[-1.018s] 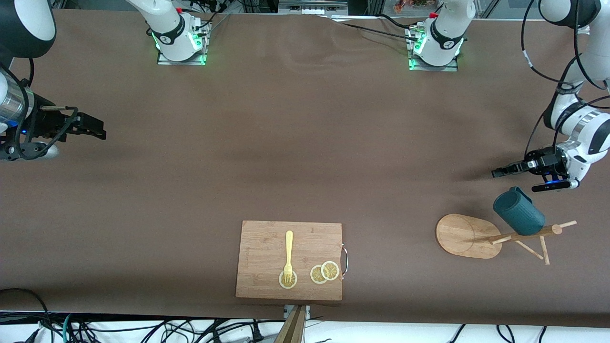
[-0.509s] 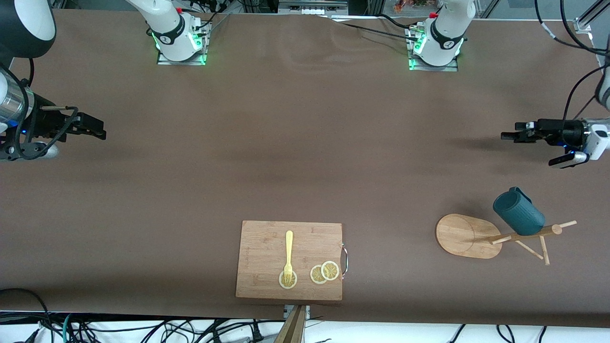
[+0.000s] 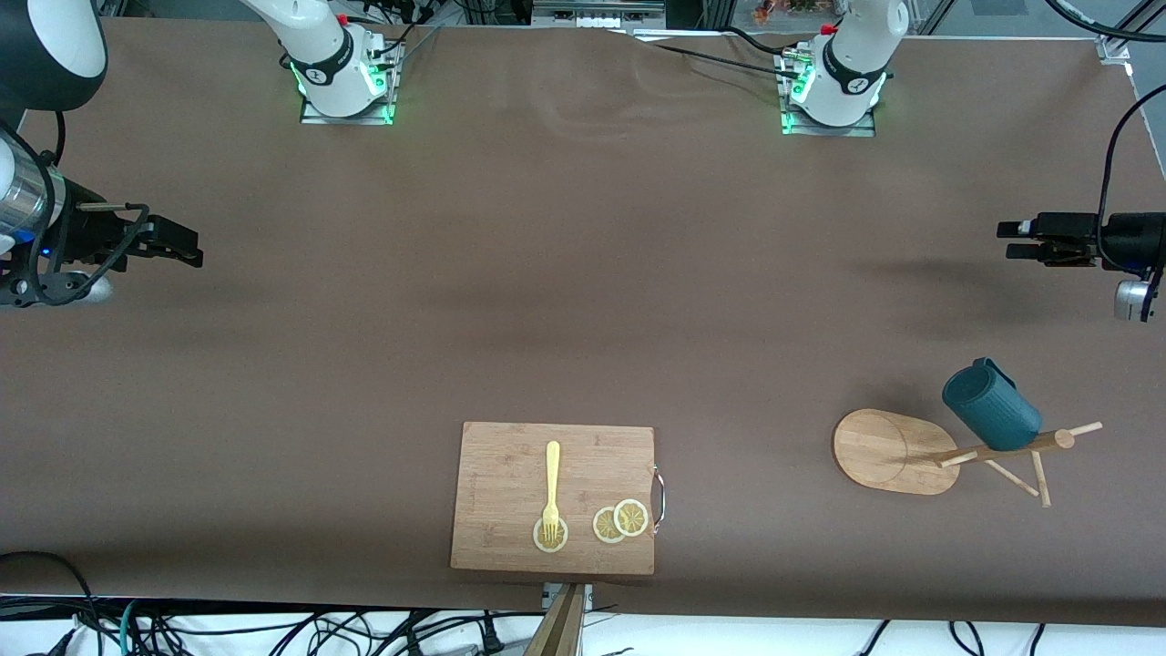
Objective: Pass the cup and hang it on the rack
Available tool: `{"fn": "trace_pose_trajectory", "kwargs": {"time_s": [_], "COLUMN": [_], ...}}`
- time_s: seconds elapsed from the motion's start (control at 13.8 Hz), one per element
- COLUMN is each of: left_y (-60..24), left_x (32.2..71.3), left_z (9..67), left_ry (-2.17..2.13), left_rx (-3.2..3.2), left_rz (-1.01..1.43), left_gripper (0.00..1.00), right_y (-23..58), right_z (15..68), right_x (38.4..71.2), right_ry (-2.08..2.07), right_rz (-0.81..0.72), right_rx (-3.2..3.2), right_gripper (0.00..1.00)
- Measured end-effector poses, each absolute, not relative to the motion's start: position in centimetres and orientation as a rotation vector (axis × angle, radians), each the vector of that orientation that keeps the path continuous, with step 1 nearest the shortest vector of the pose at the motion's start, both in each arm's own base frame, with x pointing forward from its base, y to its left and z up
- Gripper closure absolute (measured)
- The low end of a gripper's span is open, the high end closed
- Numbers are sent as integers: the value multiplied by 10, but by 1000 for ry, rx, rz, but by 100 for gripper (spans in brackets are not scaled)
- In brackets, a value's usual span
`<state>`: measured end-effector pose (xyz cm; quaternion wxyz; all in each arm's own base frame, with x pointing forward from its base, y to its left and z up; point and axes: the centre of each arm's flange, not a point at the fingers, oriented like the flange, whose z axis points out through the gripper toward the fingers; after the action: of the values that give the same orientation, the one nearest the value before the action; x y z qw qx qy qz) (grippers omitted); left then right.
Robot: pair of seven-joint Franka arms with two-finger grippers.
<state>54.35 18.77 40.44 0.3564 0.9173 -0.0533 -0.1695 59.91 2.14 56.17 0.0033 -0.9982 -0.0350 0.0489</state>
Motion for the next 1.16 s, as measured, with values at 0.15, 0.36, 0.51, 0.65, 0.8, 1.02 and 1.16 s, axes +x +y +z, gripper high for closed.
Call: {"fn": "trace_pose_trajectory", "kwargs": {"time_s": [0.15,0.36,0.51,0.65,0.8,1.02,1.16], "left_y": [151,105,82,58,47,48,49], "left_x": [559,576,588,600,608,607,596], "left_z": [436,471,492,521,545,581,605], "left_ry": [-147,-135,-182,-273,-311,-319,-230], "left_rx": [2511,2707,2835,2951,3006,3053,3085], "left_rz": [-498,-545,-516,-428,-310,-160,-109], "left_gripper": [0,0,0,0,0,0,0], "right_y": [21,22,22,22,22,22,22], "right_z": [562,562,562,562,562,562,562], "right_x": [599,599,599,599,599,599,599], "right_ry": [-110,-110,-110,-110,-110,-110,-110], "right_rz": [153,153,153,153,153,153,153], "right_rx": [-3129,-3129,-3129,-3129,-3129,-3129,-3129], "right_gripper": [0,0,0,0,0,0,0]}}
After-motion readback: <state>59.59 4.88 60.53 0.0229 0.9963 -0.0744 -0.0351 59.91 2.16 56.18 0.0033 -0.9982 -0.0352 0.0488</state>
